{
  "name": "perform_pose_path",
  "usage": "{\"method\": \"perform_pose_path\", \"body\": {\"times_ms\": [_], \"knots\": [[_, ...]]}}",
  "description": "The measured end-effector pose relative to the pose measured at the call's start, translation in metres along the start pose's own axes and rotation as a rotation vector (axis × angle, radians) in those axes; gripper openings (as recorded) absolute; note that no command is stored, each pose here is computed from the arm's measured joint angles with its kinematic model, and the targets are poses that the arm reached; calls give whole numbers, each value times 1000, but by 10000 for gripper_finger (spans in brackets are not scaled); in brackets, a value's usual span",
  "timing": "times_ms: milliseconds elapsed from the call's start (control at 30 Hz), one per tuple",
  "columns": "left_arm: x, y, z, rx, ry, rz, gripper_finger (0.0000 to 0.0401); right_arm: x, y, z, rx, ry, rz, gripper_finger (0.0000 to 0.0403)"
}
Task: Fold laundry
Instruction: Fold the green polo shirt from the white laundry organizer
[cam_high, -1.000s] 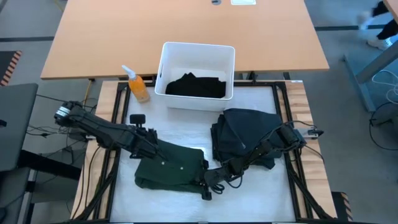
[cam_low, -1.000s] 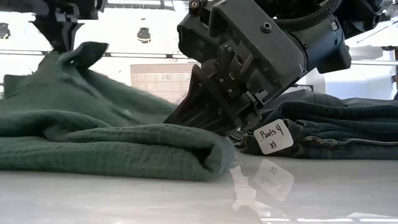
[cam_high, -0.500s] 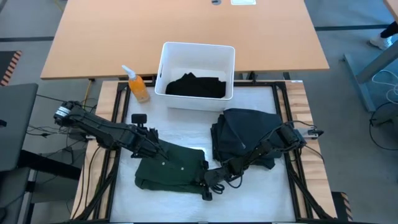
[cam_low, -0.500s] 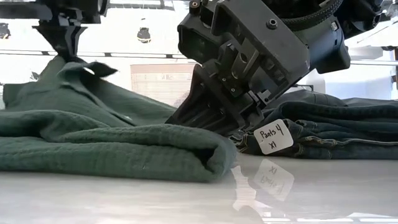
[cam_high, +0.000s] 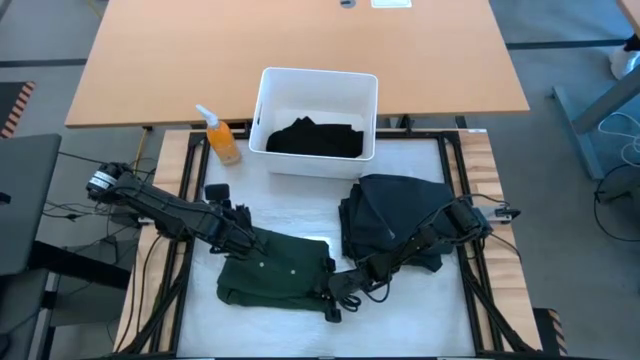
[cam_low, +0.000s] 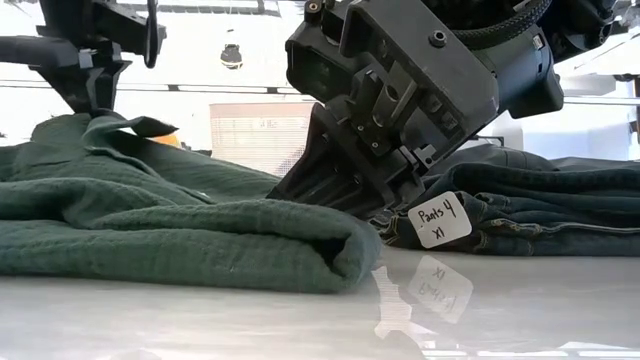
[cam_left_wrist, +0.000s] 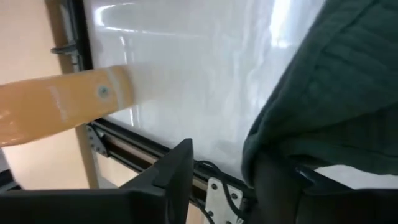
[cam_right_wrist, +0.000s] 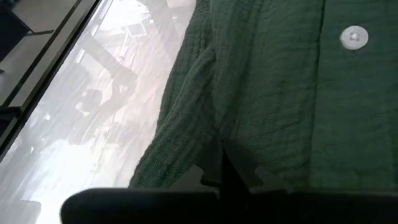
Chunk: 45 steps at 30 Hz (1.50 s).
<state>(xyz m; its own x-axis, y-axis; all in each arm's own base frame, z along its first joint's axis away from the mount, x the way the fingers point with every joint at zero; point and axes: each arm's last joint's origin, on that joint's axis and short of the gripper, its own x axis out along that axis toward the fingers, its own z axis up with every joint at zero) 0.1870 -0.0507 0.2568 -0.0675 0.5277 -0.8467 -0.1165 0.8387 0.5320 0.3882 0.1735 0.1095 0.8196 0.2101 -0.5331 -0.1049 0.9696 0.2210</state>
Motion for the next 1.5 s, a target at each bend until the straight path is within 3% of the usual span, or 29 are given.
{"method": "perform_pose_path", "body": {"times_ms": [233,500,733,800,867,967,1133,1300,1500], "knots": [[-5,8,-4,-33,-33,47,151,0,0,0,7,2,5,21],[-31,30,-8,-147,-202,40,151,1,-3,1,23,6,16,21],[-42,30,2,-307,-457,-90,151,1,-8,3,38,4,7,21],[-43,25,9,-273,-522,-130,151,1,-10,4,41,4,7,21],[-41,22,11,-205,-516,-114,151,2,-11,4,43,8,17,21],[-34,27,5,-175,-441,-6,151,2,-11,4,58,18,40,21],[-23,41,-9,-239,-276,110,151,2,-11,4,65,20,44,21],[-21,41,-10,-202,-211,28,151,2,-12,4,66,20,42,21],[-27,33,-7,-150,-270,-87,163,2,-11,4,59,21,43,21]]}}
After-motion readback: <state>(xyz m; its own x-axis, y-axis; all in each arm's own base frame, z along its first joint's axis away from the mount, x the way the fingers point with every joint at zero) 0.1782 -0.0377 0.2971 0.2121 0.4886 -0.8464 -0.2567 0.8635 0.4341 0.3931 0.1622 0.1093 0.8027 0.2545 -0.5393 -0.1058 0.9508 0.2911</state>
